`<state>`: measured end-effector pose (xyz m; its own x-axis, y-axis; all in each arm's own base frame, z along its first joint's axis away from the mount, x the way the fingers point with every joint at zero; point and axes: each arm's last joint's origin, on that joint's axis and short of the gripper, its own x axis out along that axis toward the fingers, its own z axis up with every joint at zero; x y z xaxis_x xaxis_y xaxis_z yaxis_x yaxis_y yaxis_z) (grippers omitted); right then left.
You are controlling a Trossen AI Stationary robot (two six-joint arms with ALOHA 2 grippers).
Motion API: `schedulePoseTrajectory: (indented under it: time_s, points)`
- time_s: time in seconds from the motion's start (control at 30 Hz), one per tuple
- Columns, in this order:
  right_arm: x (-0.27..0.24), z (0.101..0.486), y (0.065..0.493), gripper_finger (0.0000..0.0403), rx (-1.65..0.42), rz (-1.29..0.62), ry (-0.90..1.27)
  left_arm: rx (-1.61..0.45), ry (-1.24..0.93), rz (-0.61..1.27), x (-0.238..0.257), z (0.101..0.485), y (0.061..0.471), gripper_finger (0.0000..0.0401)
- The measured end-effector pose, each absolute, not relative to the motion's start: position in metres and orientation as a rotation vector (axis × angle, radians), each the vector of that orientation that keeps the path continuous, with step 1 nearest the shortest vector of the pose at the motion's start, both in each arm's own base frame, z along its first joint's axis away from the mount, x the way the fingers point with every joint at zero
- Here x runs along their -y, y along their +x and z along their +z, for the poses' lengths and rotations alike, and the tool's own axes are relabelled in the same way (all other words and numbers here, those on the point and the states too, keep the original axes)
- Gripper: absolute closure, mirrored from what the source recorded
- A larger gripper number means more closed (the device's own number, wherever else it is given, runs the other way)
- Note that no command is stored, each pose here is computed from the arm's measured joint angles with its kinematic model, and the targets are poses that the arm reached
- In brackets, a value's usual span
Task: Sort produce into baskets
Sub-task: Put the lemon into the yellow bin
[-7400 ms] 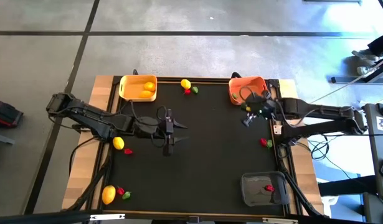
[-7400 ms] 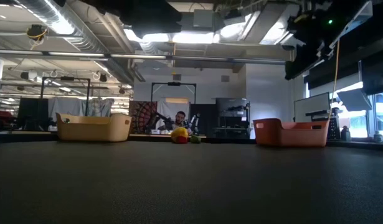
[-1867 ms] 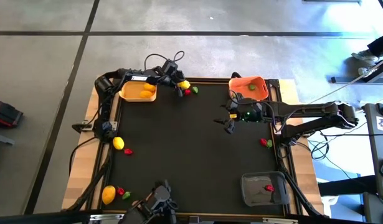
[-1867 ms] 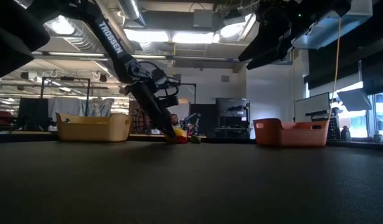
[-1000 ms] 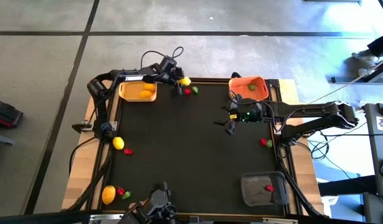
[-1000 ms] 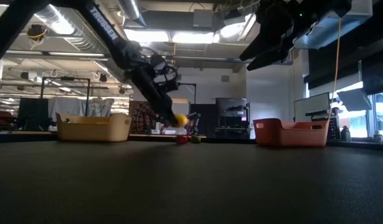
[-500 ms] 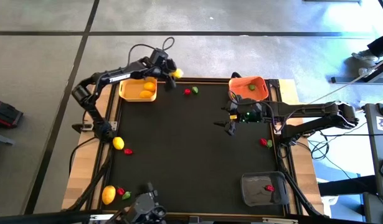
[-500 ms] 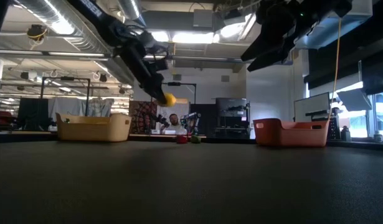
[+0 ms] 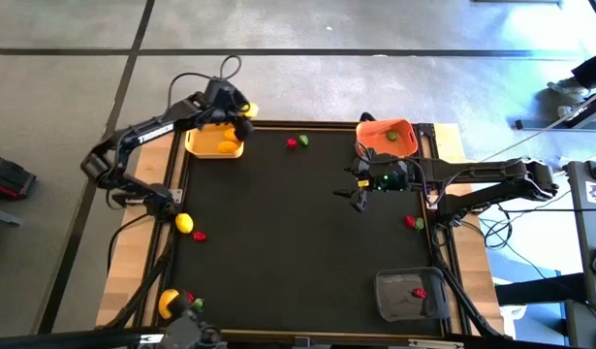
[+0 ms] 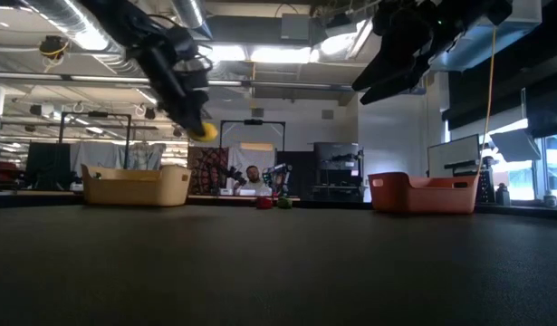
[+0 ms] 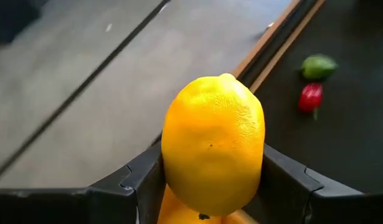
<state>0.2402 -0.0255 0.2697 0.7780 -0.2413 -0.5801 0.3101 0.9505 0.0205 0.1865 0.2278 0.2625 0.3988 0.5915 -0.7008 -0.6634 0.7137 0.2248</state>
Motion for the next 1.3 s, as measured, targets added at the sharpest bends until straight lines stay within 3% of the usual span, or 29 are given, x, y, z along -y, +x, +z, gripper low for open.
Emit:
schedulePoseTrajectory:
  time_s: [0.33,1.3]
  points:
    - [0.025,0.269,0.240,0.0084,-0.620,-0.297,0.117,-0.917,-0.338,1.033,-0.217,0.240,0.157,0.0196]
    - [0.026,0.268,0.239,0.0084,-0.635,-0.306,0.114,-0.982,-0.436,1.271,-0.210,0.194,0.133,0.0196]
